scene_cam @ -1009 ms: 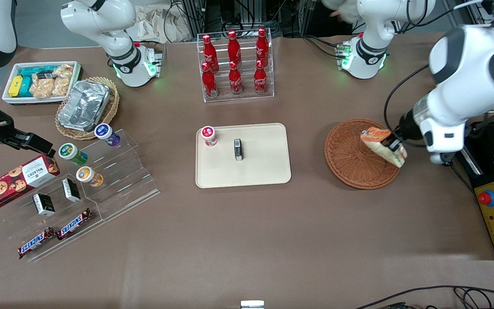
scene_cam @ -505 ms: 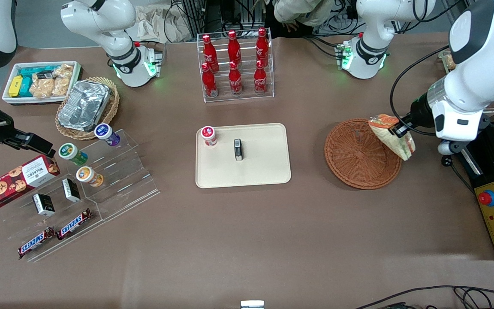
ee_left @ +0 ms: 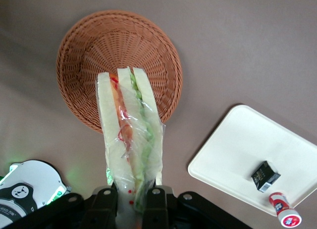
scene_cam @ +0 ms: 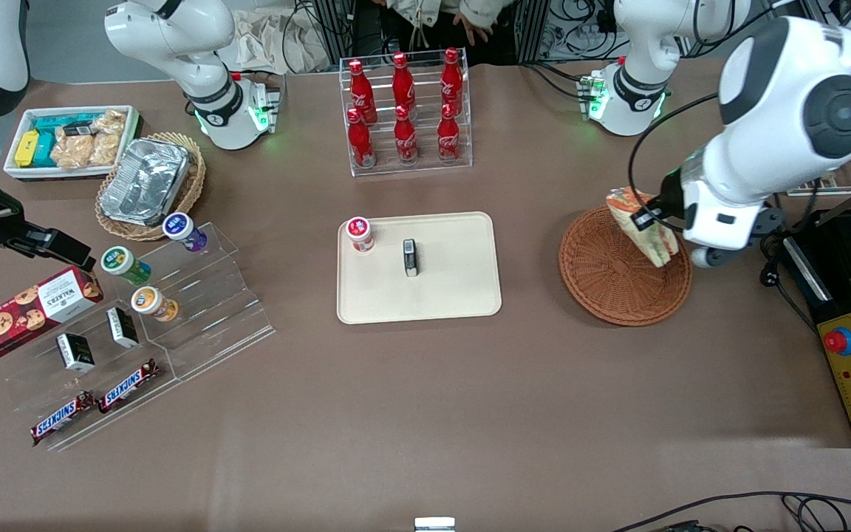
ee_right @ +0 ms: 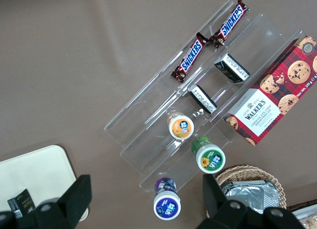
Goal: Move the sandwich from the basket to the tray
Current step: 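Carry the held sandwich over to the white tray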
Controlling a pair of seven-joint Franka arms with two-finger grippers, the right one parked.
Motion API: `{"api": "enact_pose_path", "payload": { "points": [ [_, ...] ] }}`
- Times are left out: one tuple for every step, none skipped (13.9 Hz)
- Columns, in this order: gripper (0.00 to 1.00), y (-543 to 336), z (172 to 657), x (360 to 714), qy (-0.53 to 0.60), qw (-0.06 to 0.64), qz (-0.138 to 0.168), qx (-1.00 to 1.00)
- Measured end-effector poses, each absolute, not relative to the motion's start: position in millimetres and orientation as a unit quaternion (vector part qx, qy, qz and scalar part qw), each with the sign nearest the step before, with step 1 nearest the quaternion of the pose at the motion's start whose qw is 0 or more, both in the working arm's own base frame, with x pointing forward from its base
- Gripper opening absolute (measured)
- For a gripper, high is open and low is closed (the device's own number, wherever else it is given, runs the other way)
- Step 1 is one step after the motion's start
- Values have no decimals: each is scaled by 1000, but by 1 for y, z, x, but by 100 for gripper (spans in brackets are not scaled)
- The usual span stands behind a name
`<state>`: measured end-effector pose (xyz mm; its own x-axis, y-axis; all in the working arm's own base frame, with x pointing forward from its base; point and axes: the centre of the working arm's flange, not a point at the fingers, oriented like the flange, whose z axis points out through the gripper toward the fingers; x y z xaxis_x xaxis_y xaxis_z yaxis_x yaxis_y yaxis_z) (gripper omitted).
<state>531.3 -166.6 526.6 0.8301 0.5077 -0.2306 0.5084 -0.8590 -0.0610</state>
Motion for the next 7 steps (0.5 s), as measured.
{"api": "enact_pose_path", "payload": {
  "points": [
    [19,-172,524,530,252,2,-123,960],
    [19,-179,522,529,237,3,-126,963],
    [19,-188,521,526,228,4,-129,965],
    [19,-198,520,523,220,8,-133,966],
    [19,-208,518,520,214,17,-141,966],
    [19,-217,516,517,209,27,-150,966],
    [19,-227,512,517,200,34,-153,967]
  ]
}}
